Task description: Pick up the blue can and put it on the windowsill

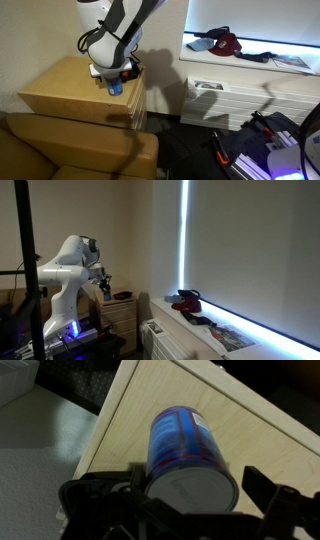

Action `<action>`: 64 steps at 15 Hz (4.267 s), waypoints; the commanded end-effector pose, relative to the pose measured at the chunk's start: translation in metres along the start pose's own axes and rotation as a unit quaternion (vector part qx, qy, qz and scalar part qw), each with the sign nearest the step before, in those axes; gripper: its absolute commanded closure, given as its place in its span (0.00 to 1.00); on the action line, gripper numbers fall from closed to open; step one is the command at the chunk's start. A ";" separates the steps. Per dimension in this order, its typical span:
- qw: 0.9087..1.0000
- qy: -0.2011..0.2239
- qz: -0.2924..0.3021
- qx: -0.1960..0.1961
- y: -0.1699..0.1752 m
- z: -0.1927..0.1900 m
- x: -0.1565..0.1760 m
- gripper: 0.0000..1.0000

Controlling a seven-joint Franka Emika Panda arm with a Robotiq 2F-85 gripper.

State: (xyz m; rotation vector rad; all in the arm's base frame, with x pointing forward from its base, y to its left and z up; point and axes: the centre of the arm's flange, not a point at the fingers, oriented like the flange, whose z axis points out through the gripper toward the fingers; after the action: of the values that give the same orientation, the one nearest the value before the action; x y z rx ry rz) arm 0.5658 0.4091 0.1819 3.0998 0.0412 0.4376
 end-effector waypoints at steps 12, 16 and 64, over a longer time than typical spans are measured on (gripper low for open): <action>1.000 0.012 -0.008 -0.017 0.001 0.015 0.000 0.27; 1.000 0.011 -0.007 -0.012 0.002 0.014 0.000 0.43; 0.824 -0.001 0.503 -0.260 0.587 -0.212 -0.002 0.43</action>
State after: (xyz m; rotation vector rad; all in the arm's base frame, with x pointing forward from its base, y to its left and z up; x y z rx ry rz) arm 0.5174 -0.1817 0.4053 2.3173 -1.4895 0.3302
